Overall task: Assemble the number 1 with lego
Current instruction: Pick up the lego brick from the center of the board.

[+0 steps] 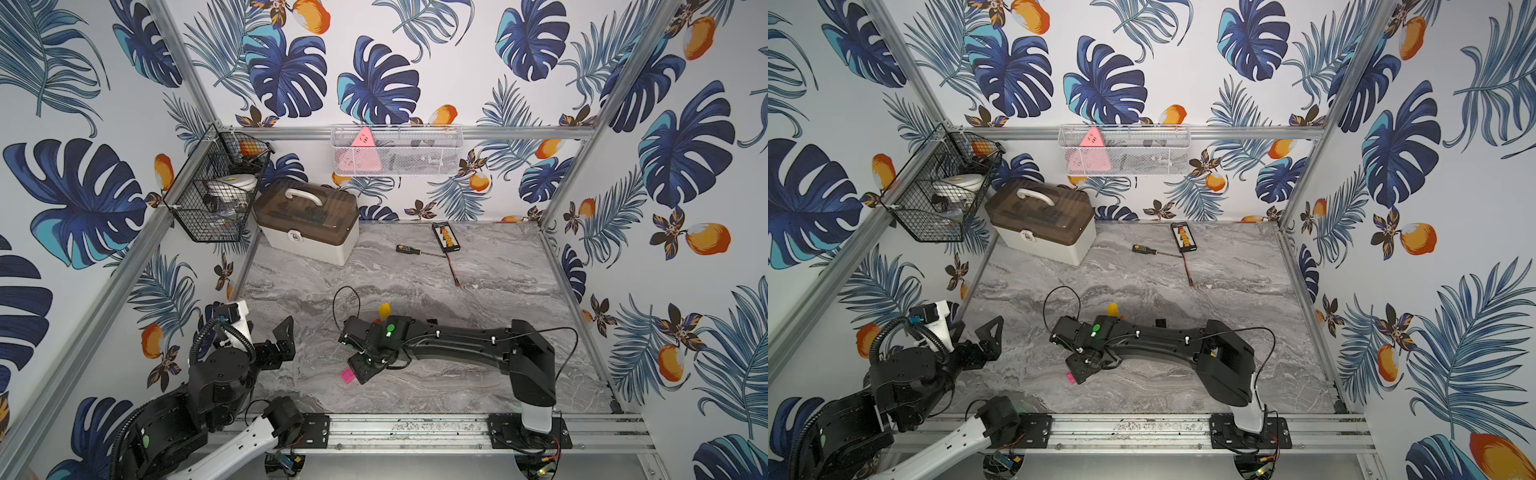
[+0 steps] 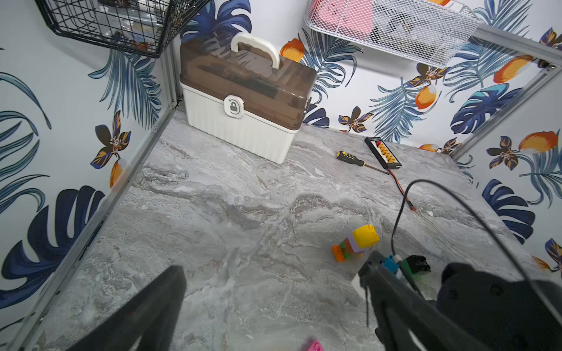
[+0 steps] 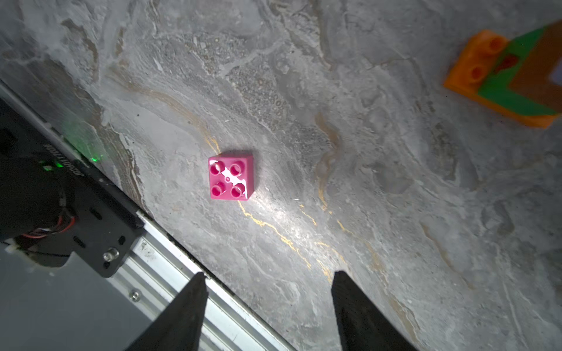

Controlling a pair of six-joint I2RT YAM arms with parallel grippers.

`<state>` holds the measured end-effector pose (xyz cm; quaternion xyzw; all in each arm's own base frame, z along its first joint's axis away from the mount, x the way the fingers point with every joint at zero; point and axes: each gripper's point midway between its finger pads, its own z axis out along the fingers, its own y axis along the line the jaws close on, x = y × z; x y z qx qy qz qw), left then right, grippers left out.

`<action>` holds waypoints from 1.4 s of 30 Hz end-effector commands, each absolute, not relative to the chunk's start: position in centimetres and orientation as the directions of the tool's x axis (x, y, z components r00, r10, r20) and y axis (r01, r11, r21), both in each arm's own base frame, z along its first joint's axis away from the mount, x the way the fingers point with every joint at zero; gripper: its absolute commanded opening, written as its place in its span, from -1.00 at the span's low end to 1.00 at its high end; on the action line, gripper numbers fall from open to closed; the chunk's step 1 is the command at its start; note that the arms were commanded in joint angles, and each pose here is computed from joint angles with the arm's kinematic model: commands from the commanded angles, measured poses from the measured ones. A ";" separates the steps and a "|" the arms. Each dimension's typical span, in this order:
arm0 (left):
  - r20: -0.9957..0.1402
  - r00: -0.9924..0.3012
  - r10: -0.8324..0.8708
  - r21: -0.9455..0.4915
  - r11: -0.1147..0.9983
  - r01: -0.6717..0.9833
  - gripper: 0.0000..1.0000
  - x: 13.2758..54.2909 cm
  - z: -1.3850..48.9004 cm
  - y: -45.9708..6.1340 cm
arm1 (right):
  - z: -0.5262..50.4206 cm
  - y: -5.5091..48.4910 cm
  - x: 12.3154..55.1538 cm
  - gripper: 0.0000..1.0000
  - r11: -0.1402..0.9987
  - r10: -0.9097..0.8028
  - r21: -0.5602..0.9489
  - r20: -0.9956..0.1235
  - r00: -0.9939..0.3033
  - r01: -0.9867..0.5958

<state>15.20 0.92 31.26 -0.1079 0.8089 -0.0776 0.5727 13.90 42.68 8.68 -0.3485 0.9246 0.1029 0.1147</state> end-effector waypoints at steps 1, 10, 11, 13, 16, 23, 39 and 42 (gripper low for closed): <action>-0.909 -0.311 -0.277 -0.248 0.960 -0.130 0.98 15.2 31.2 1.6 | 7.5 42.2 13.7 0.36 0.699 -0.692 0.019 -0.230 -0.684 -0.715; -0.910 -0.316 -0.270 -0.248 0.963 -0.109 0.98 15.4 31.0 1.2 | 5.0 43.6 13.3 0.44 0.671 -0.732 0.000 -0.156 -0.663 -0.741; -0.909 -0.323 -0.264 -0.242 0.964 -0.108 0.98 15.5 31.0 1.0 | 4.8 43.8 13.2 0.44 0.669 -0.735 -0.003 -0.152 -0.661 -0.743; -0.907 -0.339 -0.250 -0.226 0.968 -0.109 0.98 15.8 30.8 0.7 | 4.6 44.2 13.2 0.44 0.669 -0.735 -0.007 -0.151 -0.661 -0.743; -0.905 -0.353 -0.237 -0.211 0.971 -0.111 0.98 16.0 30.6 0.4 | 4.5 45.0 13.1 0.46 0.674 -0.730 0.000 -0.154 -0.666 -0.739; -0.906 -0.351 -0.236 -0.214 0.972 -0.101 0.98 16.0 30.7 0.2 | 3.6 45.8 13.4 0.39 0.704 -0.705 -0.019 -0.137 -0.696 -0.709; -0.908 -0.346 -0.236 -0.214 0.972 -0.102 0.98 16.0 30.7 0.4 | 2.7 46.8 14.1 0.05 0.759 -0.646 -0.028 -0.152 -0.748 -0.650; -0.909 -0.342 -0.239 -0.217 0.971 -0.103 0.98 15.9 30.7 0.5 | 2.4 46.8 14.1 0.05 0.763 -0.642 -0.030 -0.149 -0.752 -0.646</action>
